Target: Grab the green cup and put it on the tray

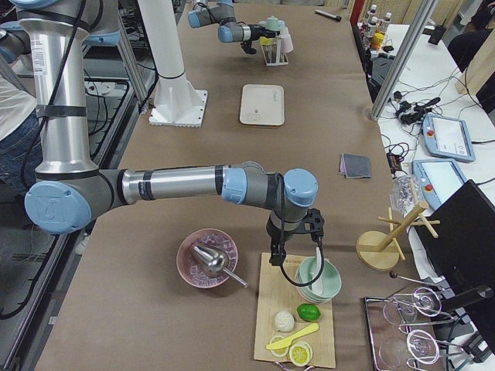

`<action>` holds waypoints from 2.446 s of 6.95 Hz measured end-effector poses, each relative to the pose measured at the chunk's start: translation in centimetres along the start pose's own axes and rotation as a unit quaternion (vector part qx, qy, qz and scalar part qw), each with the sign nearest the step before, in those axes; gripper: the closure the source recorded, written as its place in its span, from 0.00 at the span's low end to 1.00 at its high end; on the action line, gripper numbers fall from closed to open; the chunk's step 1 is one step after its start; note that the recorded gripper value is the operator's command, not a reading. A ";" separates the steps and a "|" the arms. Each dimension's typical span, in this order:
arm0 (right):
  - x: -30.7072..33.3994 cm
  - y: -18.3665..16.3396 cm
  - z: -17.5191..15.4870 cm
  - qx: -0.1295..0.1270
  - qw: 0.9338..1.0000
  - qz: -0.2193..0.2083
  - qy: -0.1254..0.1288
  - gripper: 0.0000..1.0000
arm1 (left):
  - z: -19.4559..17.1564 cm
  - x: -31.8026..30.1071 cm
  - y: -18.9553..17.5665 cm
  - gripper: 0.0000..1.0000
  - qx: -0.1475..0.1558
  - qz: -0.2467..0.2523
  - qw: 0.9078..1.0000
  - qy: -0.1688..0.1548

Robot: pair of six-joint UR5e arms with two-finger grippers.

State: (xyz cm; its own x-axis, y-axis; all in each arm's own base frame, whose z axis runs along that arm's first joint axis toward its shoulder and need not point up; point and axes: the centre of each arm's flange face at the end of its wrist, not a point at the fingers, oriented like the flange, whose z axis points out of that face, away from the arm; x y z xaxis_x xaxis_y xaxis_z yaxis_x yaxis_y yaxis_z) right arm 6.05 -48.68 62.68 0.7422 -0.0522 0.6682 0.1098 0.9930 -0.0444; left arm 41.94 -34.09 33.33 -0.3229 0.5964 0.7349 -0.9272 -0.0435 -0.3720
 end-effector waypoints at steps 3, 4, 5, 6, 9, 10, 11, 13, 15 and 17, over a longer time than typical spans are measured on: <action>0.3 0.1 0.1 -0.001 1.000 0.003 -0.001 0.00 | -1.4 -3.4 -3.5 0.23 0.166 -0.246 0.954 -0.038; 0.4 0.1 0.1 -0.001 1.000 0.004 -0.001 0.00 | -1.9 -4.0 -3.7 0.23 0.214 -0.326 0.920 -0.038; 0.4 0.1 0.2 -0.001 1.000 0.004 -0.001 0.00 | -2.5 -4.4 -3.5 0.23 0.266 -0.405 0.874 -0.039; 0.4 0.0 0.1 -0.001 1.000 0.004 -0.001 0.00 | -3.0 -4.6 -3.2 0.23 0.318 -0.486 0.813 -0.042; 0.4 0.0 0.2 -0.002 1.000 0.004 -0.001 0.00 | -0.4 -1.3 -7.4 0.26 0.437 -0.646 0.625 -0.022; 0.4 0.0 0.2 -0.002 1.000 0.004 0.000 0.00 | 1.4 0.5 -9.5 0.26 0.451 -0.687 0.570 -0.002; 0.5 0.0 0.2 -0.001 1.000 0.004 0.000 0.00 | 1.8 0.7 -9.9 0.26 0.459 -0.721 0.519 0.016; 0.4 0.0 0.2 -0.001 1.000 0.004 -0.001 0.00 | -0.2 -2.6 -7.7 0.26 0.490 -0.752 0.440 0.033; 0.4 0.0 0.1 -0.001 1.000 0.004 -0.002 0.00 | -2.2 -4.9 -6.2 0.25 0.514 -0.766 0.380 0.058; 0.5 0.1 0.1 -0.001 1.000 0.005 -0.002 0.00 | -2.3 -5.6 -7.1 0.26 0.507 -0.798 0.307 0.107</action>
State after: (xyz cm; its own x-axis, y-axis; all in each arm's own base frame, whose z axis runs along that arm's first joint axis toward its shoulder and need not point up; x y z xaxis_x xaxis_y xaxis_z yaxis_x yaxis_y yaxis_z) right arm 6.33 -48.62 63.08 0.7408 -0.0415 0.6704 0.1035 0.9932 -0.0528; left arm 50.71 -35.32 30.55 0.6163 0.5409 -0.5724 0.5113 0.2781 0.8132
